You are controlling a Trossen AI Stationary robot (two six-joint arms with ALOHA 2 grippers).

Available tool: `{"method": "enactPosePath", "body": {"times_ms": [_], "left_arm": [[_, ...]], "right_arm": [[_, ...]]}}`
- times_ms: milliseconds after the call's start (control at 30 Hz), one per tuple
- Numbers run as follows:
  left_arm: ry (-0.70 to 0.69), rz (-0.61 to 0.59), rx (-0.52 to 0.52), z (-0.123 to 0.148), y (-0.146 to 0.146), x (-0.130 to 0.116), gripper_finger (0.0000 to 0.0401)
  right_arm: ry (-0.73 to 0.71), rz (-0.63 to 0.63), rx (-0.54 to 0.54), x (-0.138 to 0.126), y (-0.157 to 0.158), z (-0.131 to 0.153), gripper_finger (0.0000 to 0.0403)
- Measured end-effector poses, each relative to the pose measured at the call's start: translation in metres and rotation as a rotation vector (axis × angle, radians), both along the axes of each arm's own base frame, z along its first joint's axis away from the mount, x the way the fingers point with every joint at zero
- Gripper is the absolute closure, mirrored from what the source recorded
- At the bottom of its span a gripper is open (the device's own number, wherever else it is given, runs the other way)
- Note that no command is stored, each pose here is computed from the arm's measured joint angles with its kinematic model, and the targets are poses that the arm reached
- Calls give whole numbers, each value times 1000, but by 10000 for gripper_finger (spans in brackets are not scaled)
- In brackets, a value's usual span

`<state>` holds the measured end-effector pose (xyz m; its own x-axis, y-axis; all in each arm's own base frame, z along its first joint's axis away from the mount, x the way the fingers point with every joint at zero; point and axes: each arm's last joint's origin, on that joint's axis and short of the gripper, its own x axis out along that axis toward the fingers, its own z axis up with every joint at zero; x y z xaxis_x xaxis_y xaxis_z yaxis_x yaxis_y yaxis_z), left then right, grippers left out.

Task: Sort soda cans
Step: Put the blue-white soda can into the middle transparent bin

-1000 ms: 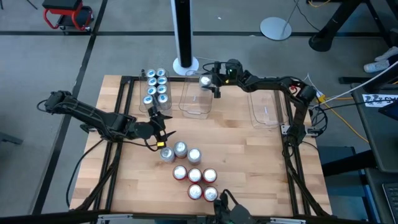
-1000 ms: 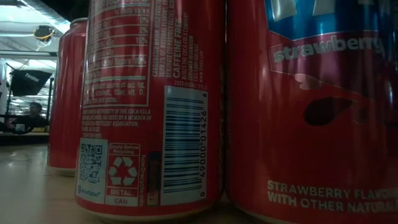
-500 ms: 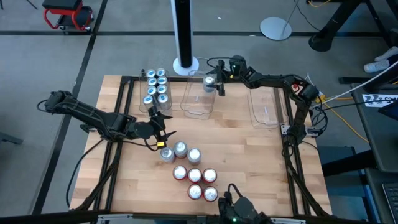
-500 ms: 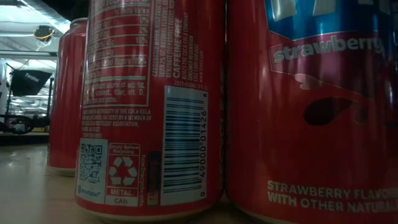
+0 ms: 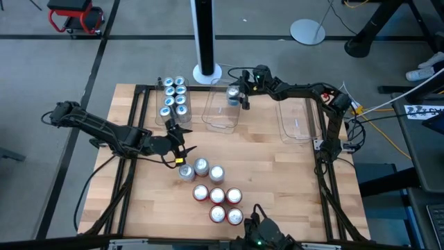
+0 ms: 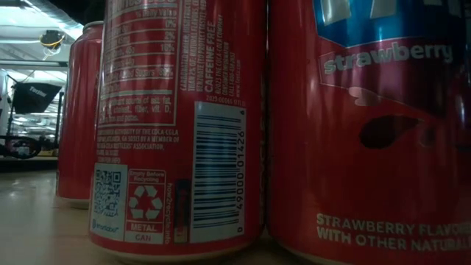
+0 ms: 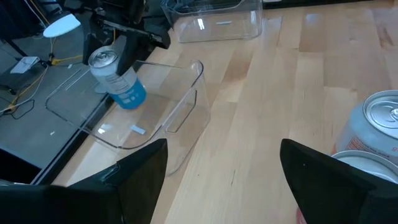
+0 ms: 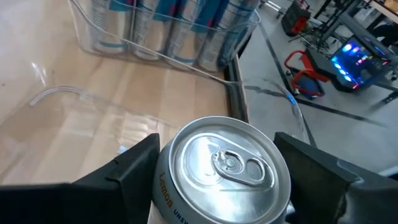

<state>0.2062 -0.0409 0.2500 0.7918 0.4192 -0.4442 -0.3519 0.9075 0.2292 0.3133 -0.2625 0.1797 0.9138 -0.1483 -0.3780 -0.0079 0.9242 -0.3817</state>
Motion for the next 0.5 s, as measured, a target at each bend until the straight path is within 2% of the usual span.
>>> {"method": "enactPosePath", "body": {"times_ms": [300,500], "left_arm": [[0,0,-1,0,0,0,100],[-1,1,-1,0,0,0,100]], "right_arm": [[58,-95,-43,-2,-3,-2,47],[33,-86,-88,-3,-2,7,29]]}}
